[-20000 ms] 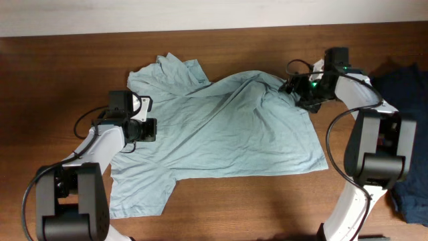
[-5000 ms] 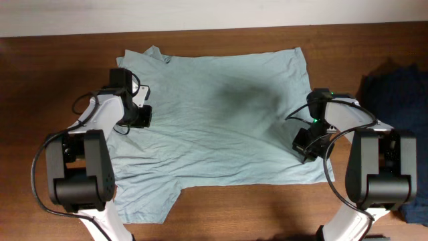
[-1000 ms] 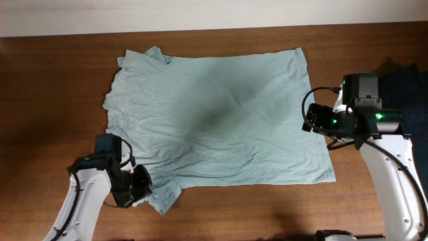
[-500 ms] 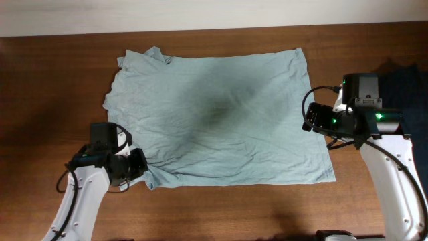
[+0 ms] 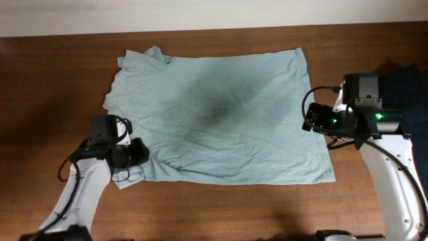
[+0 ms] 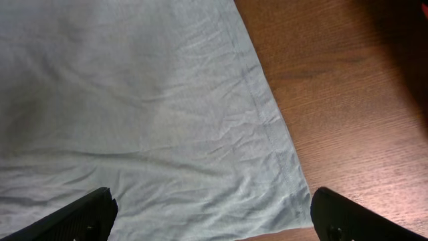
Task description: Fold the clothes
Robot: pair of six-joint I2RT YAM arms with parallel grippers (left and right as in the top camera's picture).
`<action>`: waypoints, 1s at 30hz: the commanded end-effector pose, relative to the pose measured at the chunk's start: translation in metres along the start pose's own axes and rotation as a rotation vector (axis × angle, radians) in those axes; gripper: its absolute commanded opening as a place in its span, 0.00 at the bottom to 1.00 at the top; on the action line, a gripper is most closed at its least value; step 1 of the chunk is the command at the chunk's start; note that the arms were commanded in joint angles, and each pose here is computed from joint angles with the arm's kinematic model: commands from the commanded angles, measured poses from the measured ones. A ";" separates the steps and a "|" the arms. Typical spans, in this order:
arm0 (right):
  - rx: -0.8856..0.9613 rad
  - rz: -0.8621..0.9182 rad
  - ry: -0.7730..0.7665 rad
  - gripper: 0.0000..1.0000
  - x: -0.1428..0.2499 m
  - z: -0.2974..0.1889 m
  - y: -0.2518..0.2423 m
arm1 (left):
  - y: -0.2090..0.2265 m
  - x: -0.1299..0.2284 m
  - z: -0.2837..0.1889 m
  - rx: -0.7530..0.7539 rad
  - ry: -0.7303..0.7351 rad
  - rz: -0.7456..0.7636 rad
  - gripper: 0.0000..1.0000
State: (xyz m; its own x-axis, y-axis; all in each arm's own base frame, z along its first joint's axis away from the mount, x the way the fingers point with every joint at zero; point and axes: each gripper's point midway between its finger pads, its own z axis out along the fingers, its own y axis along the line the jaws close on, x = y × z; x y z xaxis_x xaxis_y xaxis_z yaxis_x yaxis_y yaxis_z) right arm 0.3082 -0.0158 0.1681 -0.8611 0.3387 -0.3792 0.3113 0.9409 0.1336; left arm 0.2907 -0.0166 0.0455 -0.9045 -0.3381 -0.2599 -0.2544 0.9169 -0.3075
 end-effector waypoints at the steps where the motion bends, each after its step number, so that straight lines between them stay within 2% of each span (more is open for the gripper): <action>1: 0.007 0.000 -0.011 0.97 -0.004 -0.001 -0.001 | -0.003 -0.017 0.008 0.004 -0.029 0.051 0.50; 4: 0.007 -0.001 -0.010 0.98 -0.003 -0.001 -0.001 | -0.006 -0.021 -0.002 -0.001 -0.009 0.090 0.49; 7: 0.008 -0.001 -0.007 0.98 -0.002 -0.001 -0.002 | -0.009 -0.010 -0.020 -0.017 0.090 0.093 0.49; 13: 0.008 0.000 -0.008 0.98 -0.003 -0.001 -0.002 | 0.004 0.041 -0.022 -0.076 0.276 -0.071 0.50; 17: 0.008 0.000 -0.008 0.98 -0.003 -0.001 -0.002 | 0.011 0.059 -0.012 -0.084 0.311 -0.097 0.50; 24: 0.007 0.000 -0.011 0.98 -0.003 -0.001 -0.001 | 0.010 0.064 0.001 -0.046 0.301 -0.094 0.48; 26: 0.007 0.000 -0.011 0.98 -0.003 -0.001 -0.001 | 0.009 0.063 0.004 -0.042 0.301 -0.095 0.34; 28: 0.007 0.000 -0.011 0.98 -0.003 -0.001 -0.001 | 0.008 0.060 0.006 -0.036 0.292 -0.103 0.14; 30: 0.007 0.000 -0.011 0.97 -0.003 -0.001 -0.001 | -0.003 0.056 0.007 0.027 0.281 -0.101 0.01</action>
State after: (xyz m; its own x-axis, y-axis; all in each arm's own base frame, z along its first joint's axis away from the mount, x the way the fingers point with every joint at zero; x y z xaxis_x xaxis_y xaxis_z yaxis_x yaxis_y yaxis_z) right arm 0.3081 -0.0158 0.1680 -0.8615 0.3384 -0.3786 0.3111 0.9410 0.1333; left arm 0.2411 -0.0272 0.0251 -0.9325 -0.3606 0.0212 -0.3516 0.8929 -0.2813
